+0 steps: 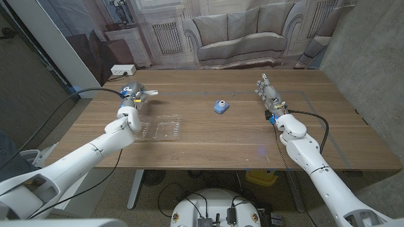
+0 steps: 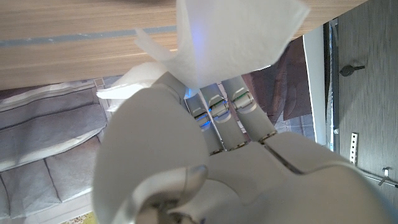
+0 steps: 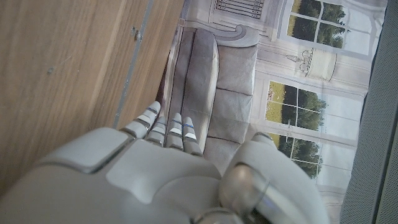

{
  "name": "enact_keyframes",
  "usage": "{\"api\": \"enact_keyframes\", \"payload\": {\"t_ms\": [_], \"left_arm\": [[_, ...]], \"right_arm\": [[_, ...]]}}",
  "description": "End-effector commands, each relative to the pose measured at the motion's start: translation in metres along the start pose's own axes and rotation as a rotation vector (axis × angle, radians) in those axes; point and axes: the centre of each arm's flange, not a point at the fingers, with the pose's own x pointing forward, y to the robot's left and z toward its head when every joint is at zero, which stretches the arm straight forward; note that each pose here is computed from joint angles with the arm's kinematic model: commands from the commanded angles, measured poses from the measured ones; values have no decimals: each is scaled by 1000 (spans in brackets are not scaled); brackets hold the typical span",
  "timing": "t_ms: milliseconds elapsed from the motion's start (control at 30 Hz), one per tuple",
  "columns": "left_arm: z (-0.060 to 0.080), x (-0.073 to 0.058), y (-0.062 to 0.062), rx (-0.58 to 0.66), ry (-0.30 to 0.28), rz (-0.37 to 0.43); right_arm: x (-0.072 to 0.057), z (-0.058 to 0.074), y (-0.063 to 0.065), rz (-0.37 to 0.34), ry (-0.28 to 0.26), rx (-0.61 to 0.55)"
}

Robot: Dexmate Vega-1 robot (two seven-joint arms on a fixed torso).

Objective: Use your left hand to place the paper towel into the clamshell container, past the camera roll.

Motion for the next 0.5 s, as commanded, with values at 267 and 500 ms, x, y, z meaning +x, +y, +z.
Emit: {"api": "enact_keyframes", "payload": {"t_ms": [267,500], "left_arm": [[-2,-1,10,-2,-97,-31],[-4,-6,13,-23,-113,-22]], "right_arm": [[-5,2,-3,-18,3,-6],[-3,2,-3,-14,1,-7]]}}
